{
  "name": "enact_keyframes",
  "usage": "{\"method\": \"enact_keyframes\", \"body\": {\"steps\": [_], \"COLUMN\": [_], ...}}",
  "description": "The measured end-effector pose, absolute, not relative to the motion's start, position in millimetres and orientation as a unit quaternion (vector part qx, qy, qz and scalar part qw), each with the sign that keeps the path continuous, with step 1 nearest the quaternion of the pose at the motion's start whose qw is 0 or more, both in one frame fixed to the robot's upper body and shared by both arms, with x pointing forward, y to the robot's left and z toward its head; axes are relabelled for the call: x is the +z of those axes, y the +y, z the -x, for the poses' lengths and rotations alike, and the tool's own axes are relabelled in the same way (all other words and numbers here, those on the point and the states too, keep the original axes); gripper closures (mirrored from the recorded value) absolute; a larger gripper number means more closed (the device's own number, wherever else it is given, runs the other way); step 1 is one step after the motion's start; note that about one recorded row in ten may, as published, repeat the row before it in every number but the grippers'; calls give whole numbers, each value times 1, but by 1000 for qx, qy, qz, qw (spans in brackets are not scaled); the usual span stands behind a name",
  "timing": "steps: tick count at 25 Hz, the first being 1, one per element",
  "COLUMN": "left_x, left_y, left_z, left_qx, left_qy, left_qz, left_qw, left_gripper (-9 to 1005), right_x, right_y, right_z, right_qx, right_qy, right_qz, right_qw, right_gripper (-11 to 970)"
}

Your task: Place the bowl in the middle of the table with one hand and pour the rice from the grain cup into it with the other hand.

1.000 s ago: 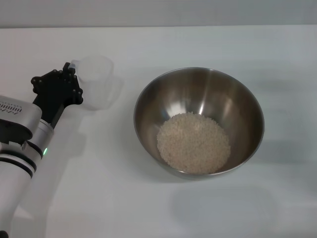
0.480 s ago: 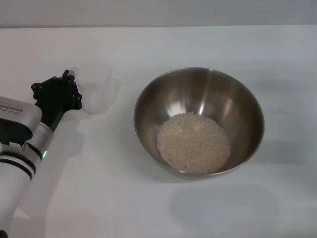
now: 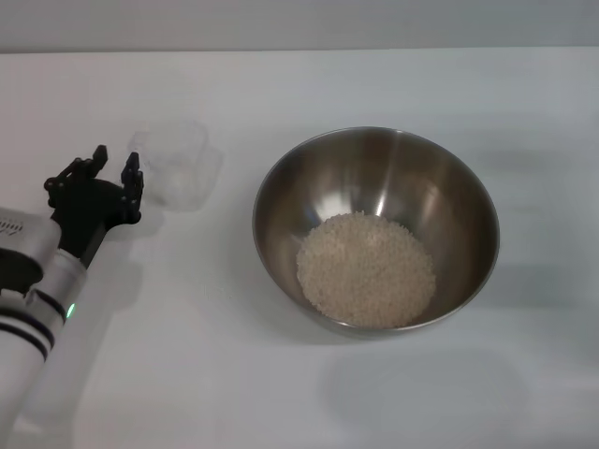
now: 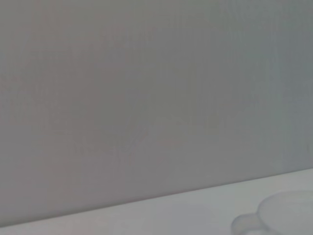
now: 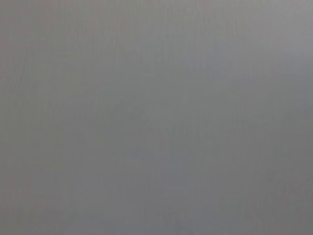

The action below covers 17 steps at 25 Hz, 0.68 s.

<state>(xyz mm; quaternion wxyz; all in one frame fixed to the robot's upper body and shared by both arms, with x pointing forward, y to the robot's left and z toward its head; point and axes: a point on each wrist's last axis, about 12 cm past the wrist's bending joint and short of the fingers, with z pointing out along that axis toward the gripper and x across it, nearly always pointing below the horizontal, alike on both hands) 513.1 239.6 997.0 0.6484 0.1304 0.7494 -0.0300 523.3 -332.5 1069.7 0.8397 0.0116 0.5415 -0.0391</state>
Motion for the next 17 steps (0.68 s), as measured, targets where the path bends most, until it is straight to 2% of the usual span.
{"method": "enact_keyframes", "body": {"steps": [8, 11, 17], "left_x": [995, 1002, 1015], "left_y": [259, 266, 268], "left_z": [-480, -458, -445], "left_qx": [-16, -9, -18], "left_qy": [724, 683, 629], "left_qz": [-93, -84, -91], "left_qw": [683, 725, 772], "left_gripper": [601, 574, 556], "right_x": [1071, 1068, 1063], "right_y": [-329, -323, -306], "right_z": [-528, -529, -541], "right_qx": [-35, -24, 4], "right_qy": [542, 553, 580], "right_qz": [-6, 8, 34], "right_qw": [840, 833, 814], "right_gripper": [226, 226, 226]}}
